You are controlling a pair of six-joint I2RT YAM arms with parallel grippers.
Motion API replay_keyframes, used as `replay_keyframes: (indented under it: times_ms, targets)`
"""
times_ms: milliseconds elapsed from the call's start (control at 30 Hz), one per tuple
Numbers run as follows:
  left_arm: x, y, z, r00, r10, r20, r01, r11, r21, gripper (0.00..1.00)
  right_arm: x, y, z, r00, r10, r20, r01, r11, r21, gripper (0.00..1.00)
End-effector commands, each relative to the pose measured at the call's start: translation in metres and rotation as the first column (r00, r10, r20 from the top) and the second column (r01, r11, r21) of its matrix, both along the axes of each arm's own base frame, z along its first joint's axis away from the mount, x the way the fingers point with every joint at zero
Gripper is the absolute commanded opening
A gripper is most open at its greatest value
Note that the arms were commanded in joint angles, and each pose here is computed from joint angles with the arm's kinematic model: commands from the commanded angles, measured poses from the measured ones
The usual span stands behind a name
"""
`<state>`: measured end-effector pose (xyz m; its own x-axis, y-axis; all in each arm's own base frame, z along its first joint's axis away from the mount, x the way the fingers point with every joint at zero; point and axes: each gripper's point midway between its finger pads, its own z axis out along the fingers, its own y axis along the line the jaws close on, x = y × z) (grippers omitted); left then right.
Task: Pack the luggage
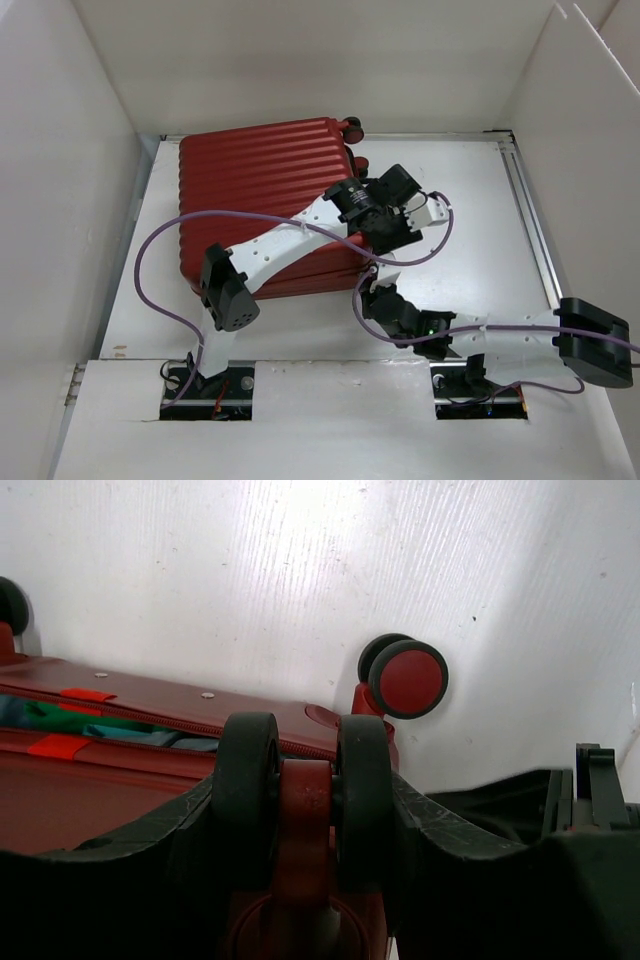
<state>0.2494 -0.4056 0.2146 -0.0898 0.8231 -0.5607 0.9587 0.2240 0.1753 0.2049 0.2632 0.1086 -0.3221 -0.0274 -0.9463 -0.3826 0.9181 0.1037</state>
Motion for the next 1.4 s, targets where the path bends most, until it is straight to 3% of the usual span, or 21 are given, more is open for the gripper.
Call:
replay_keyframes:
  times_ms: [0,33,233,300,367,467,533,800,900,1000,1167,1267,1367]
  targets:
    - [-0.060,-0.034,0.114,0.988,-0.142,0.057,0.153,0.921,-0.358,0.00,0.019,0.019,0.061,0.996,-0.044,0.072,0.032,0.987,0.159,0.04]
    - [-0.060,-0.034,0.114,0.988,-0.142,0.057,0.153,0.921,-0.358,0.00,0.019,0.019,0.061,0.996,-0.042,0.076,0.030,0.988,0.151,0.00]
    - [-0.058,-0.033,0.110,0.989,-0.135,0.057,0.146,0.926,-0.348,0.00,0.013,0.007,0.057,0.996,-0.026,0.085,0.014,0.989,0.145,0.00]
    - [-0.059,-0.031,0.115,0.989,-0.135,0.062,0.148,0.923,-0.355,0.00,0.009,0.010,0.054,0.996,0.022,0.085,-0.033,0.991,0.128,0.13]
    - [-0.058,-0.030,0.115,0.990,-0.127,0.066,0.142,0.925,-0.353,0.00,0.006,0.013,0.053,0.994,0.060,0.089,-0.069,0.992,0.108,0.37]
    - [-0.058,-0.030,0.115,0.990,-0.127,0.066,0.142,0.925,-0.353,0.00,0.002,0.016,0.049,0.994,0.087,0.061,-0.092,0.991,0.098,0.57]
    - [-0.056,-0.030,0.114,0.990,-0.119,0.071,0.136,0.927,-0.350,0.00,0.004,0.014,0.046,0.997,0.058,0.054,-0.063,0.993,0.101,0.63]
    - [-0.057,-0.027,0.111,0.991,-0.119,0.065,0.134,0.930,-0.341,0.00,0.026,0.020,0.072,0.993,-0.069,0.097,0.056,0.990,0.126,0.56]
    - [-0.057,-0.027,0.107,0.991,-0.120,0.060,0.133,0.933,-0.334,0.00,0.030,0.021,0.073,0.990,-0.095,0.108,0.083,0.991,0.110,0.47]
    - [-0.057,-0.027,0.111,0.991,-0.119,0.066,0.135,0.930,-0.342,0.00,0.032,0.028,0.075,0.991,-0.082,0.110,0.071,0.992,0.101,0.36]
    - [-0.057,-0.027,0.111,0.991,-0.119,0.066,0.135,0.930,-0.342,0.00,0.032,0.029,0.077,0.990,-0.081,0.117,0.068,0.992,0.104,0.00]
    - [-0.057,-0.027,0.108,0.991,-0.120,0.061,0.133,0.933,-0.335,0.00,0.026,0.023,0.079,0.990,-0.062,0.123,0.048,0.993,0.111,0.00]
    - [-0.057,-0.027,0.111,0.991,-0.119,0.066,0.135,0.930,-0.342,0.00,0.005,0.018,0.066,0.992,-0.016,0.122,0.004,0.996,0.095,0.18]
